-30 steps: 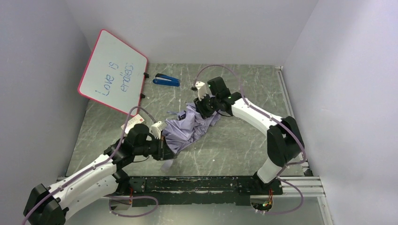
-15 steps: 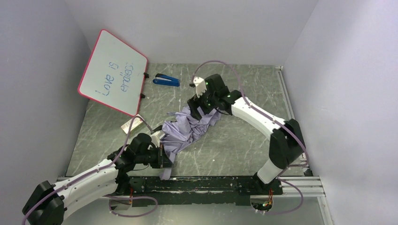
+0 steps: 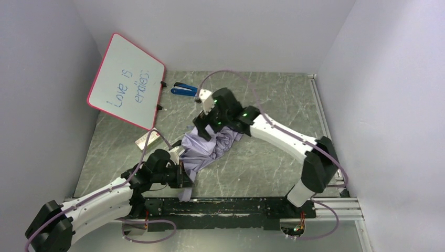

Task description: Put away the umbrella

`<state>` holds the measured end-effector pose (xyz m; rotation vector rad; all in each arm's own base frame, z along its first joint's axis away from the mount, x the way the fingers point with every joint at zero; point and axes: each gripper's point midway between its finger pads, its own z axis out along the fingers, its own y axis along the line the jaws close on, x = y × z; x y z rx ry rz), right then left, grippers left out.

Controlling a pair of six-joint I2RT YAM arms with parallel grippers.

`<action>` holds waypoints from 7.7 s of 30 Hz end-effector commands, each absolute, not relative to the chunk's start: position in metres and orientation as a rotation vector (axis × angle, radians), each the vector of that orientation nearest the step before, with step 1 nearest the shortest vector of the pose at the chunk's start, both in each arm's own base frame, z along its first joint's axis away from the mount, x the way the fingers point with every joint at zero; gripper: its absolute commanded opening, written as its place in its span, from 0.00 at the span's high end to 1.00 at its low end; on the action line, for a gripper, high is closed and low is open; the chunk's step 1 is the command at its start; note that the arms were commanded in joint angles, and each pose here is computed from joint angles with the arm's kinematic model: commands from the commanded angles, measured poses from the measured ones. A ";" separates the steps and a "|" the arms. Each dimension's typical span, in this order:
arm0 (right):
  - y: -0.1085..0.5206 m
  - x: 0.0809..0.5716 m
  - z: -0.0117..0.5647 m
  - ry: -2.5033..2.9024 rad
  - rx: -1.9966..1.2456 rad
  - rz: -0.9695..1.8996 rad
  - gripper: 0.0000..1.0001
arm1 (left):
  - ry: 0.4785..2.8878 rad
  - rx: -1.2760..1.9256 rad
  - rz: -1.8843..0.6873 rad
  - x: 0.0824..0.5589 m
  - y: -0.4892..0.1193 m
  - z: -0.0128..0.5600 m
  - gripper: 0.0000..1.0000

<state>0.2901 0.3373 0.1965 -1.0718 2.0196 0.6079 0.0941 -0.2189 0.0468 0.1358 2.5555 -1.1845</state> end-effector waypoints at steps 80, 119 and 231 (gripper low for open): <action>0.255 0.361 0.073 1.951 -1.345 0.269 0.12 | 2.399 0.471 -0.781 0.105 -0.249 0.104 0.37; 0.125 0.415 0.225 2.155 0.040 -0.021 0.09 | 2.325 0.080 -0.476 0.332 -0.195 0.126 0.43; 0.216 0.352 0.018 2.162 -1.390 0.420 0.04 | 2.173 0.454 -0.465 0.355 -0.213 0.150 0.30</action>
